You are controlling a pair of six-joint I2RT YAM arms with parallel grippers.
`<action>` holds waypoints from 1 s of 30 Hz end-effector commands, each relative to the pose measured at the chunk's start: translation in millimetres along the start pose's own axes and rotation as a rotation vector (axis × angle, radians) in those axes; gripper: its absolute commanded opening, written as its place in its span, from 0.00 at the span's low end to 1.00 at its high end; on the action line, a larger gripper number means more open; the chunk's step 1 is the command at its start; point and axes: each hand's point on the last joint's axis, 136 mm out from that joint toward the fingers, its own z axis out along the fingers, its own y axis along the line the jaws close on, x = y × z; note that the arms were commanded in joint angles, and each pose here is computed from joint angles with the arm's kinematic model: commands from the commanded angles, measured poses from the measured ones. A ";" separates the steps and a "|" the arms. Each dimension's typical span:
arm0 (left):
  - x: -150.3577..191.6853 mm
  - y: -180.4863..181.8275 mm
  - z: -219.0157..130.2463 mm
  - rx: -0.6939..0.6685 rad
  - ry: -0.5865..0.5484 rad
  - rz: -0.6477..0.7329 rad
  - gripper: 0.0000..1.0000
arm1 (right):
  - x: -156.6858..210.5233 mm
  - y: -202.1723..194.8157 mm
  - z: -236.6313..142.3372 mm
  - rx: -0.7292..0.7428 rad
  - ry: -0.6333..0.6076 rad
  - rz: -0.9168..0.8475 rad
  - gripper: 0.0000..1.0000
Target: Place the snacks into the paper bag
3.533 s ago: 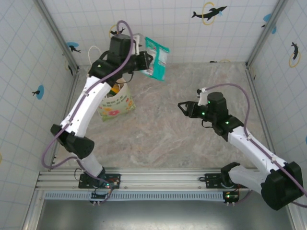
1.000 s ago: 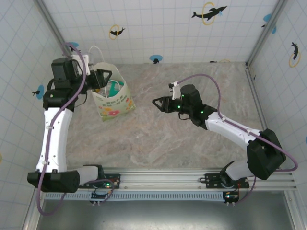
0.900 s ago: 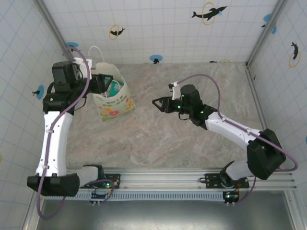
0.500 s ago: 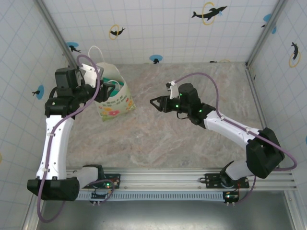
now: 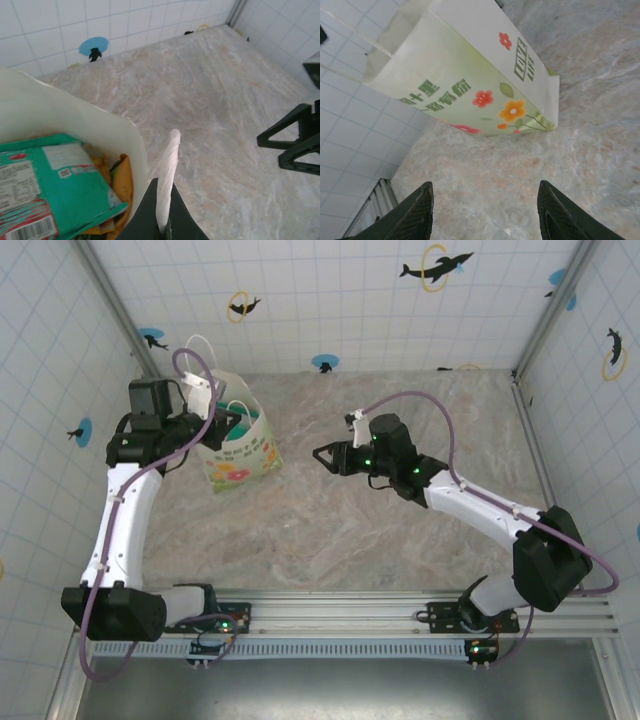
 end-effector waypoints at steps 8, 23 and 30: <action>-32.2 -56.1 2.9 0.200 -0.086 0.044 0.00 | -37.8 -18.8 -33.8 0.122 -0.062 -0.026 0.57; -31.5 -155.5 33.2 0.401 0.011 0.133 0.00 | -55.0 -33.4 -44.8 0.233 0.002 -0.073 0.57; -29.1 -158.0 29.2 0.362 0.027 0.119 0.00 | -62.7 -27.8 -30.7 0.208 0.022 -0.082 0.57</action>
